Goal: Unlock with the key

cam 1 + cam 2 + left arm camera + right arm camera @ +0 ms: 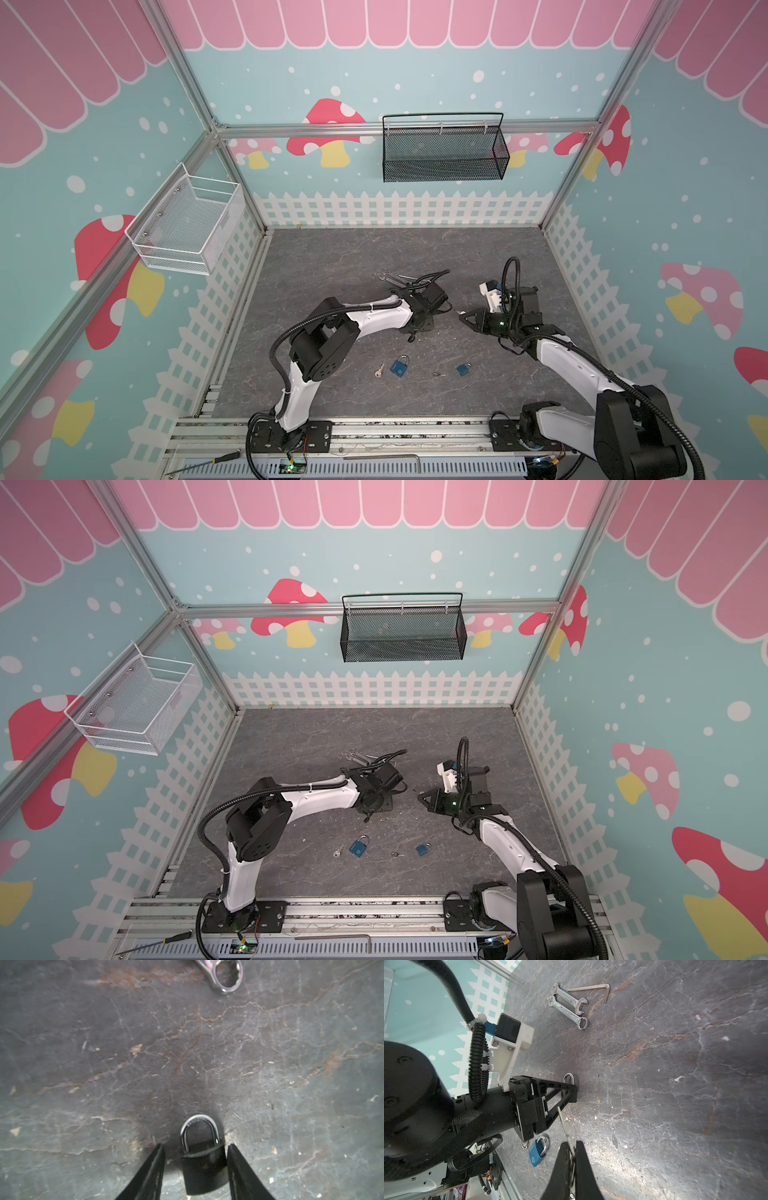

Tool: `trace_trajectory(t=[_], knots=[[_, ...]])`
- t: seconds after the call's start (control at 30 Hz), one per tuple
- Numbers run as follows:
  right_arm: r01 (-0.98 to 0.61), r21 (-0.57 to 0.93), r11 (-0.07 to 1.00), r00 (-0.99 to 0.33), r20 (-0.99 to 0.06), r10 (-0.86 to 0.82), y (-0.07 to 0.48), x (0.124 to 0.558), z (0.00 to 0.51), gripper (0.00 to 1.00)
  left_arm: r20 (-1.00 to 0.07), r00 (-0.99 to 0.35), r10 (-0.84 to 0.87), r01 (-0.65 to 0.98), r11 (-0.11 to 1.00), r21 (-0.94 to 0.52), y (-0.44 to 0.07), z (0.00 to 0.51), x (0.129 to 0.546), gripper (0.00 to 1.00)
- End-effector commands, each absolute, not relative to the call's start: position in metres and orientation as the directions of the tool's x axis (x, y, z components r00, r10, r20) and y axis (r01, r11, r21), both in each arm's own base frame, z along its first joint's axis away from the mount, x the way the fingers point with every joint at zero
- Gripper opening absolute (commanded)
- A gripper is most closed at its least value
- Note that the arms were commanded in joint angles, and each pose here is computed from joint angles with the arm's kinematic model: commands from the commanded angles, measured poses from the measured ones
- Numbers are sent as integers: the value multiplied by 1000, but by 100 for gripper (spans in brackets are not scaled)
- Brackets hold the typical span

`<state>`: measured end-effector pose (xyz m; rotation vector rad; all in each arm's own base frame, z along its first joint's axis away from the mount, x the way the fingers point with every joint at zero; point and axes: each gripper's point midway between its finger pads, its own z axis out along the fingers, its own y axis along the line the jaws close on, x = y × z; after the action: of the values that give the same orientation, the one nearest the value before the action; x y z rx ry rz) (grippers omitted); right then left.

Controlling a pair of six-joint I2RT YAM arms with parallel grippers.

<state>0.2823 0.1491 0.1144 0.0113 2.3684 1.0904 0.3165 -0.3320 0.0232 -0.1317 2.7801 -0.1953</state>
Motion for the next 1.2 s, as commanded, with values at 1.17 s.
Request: trace_trajectory(t=[1.17], knots=[[-235,748,621,-861,-457,224,156,282,123,0,-225,-974,37,25,998,57,-314,-17,288,17]])
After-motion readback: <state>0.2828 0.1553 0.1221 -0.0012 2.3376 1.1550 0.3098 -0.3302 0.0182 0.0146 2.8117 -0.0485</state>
